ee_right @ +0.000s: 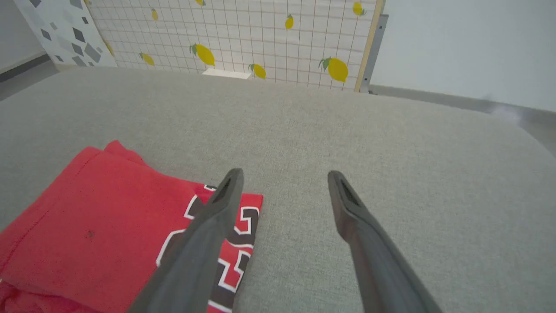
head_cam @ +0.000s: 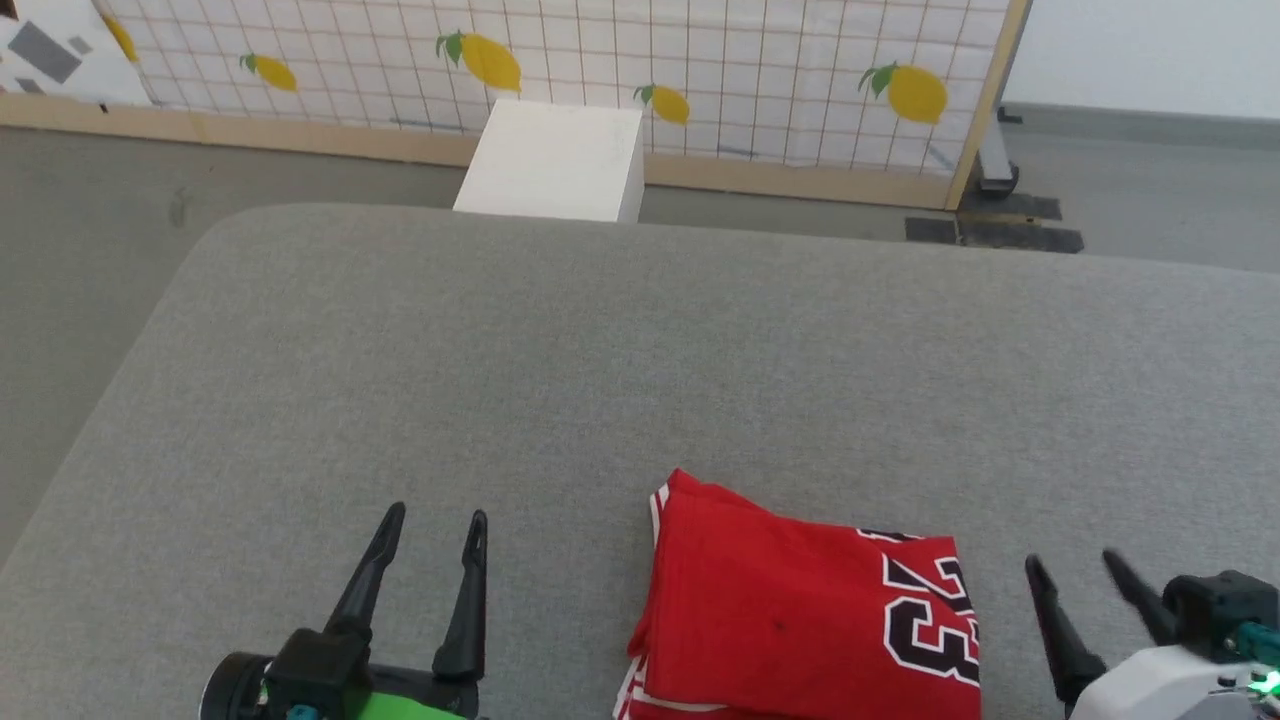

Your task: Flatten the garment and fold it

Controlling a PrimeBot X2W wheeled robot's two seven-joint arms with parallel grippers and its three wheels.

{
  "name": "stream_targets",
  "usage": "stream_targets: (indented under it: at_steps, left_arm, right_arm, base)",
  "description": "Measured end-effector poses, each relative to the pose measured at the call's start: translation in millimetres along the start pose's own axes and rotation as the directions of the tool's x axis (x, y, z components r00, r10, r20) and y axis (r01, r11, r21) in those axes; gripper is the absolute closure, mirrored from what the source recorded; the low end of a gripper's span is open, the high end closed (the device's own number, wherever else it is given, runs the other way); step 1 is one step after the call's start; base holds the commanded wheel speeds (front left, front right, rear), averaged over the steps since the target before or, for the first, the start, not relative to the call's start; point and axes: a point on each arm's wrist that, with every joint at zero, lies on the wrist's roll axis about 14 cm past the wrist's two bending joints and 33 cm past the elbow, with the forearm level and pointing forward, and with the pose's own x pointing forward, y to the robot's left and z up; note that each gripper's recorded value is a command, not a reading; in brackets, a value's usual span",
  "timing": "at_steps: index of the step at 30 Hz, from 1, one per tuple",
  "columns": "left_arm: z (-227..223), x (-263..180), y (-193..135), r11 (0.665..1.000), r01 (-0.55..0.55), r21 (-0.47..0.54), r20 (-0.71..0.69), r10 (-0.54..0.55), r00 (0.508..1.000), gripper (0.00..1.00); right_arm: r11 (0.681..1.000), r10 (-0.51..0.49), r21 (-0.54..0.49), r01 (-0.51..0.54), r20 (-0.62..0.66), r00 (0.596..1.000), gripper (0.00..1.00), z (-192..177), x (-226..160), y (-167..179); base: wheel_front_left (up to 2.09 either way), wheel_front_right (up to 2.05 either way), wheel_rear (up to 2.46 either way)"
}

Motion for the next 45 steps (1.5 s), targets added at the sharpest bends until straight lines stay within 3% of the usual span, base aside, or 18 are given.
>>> stream_targets:
  at_steps: [4, 10, 16, 23, 24, 25, 27, 31, 36, 40, 45]
  left_arm:
    - [-4.9, 2.5, -2.7, 1.0, 0.008, -0.003, -0.016, -0.008, 1.0, 0.0]
    - [-11.0, 8.0, -1.2, 1.0, 0.003, 0.002, -0.035, -0.003, 0.999, 0.0]
    - [-14.8, 9.3, 11.8, 0.999, -0.036, 0.017, -0.049, 0.037, 0.998, 0.0]
    - [-20.3, 6.7, 20.0, 0.998, -0.062, 0.025, -0.07, 0.063, 0.996, 0.0]
    - [-20.4, 7.0, 20.0, 0.998, -0.061, 0.025, -0.071, 0.063, 0.996, 0.0]
    - [-20.0, 8.1, 19.2, 0.998, -0.058, 0.025, -0.068, 0.059, 0.996, 0.0]
    - [-18.2, 11.6, 16.6, 0.999, -0.047, 0.024, -0.06, 0.049, 0.997, 0.0]
    - [-13.9, 20.5, 8.9, 1.0, -0.017, 0.018, -0.04, 0.018, 0.999, 0.0]
    - [-14.6, 30.5, -9.3, 0.999, 0.041, -0.01, -0.032, -0.041, 0.999, 0.0]
    - [-17.3, 44.3, -36.2, 0.991, 0.125, -0.043, -0.025, -0.126, 0.992, 0.0]
    - [-15.1, 73.1, -77.0, 0.965, 0.252, -0.073, 0.012, -0.252, 0.968, 0.0]
  right_arm:
    - [0.985, 0.102, 0.161, -0.066, -0.228, 0.968, 0.0, -38.1, 2.8, 15.2]
    - [0.931, 0.239, 0.355, -0.079, -0.431, 0.87, 0.0, -79.1, 8.7, 36.1]
    - [0.898, 0.324, 0.433, -0.074, -0.538, 0.778, 0.0, -107.0, 20.9, 56.4]
    - [0.876, 0.415, 0.458, -0.153, -0.553, 0.722, 0.0, -111.4, 33.6, 91.7]
    - [0.875, 0.42, 0.457, -0.161, -0.552, 0.721, 0.56, -111.3, 34.7, 94.3]
    - [0.875, 0.423, 0.453, -0.169, -0.549, 0.721, 1.0, -111.0, 35.7, 96.7]
    - [0.881, 0.42, 0.437, -0.183, -0.542, 0.728, 1.0, -110.6, 37.8, 98.5]
    - [0.914, 0.388, 0.324, -0.243, -0.533, 0.752, 1.0, -105.8, 43.0, 94.7]
    - [0.946, 0.275, -0.001, -0.323, -0.525, 0.805, 1.0, -84.8, 55.1, 60.2]
    - [0.917, 0.161, -0.247, -0.313, -0.488, 0.858, 1.0, -52.7, 64.4, 14.6]
    - [0.872, -0.012, -0.441, -0.211, -0.45, 0.893, 1.0, -15.4, 63.8, -59.1]
  base:
    - [0.0, 0.0, 0.0]
    - [0.0, 0.0, 0.0]
    - [0.0, 0.0, 0.0]
    - [0.0, 0.0, 0.0]
    - [0.0, 0.0, 0.0]
    - [0.0, 0.0, 0.0]
    - [0.0, 0.0, 0.0]
    - [0.0, 0.0, 0.0]
    - [0.0, 0.0, 0.0]
    - [0.0, 0.0, 0.0]
    - [0.0, 0.0, 0.0]
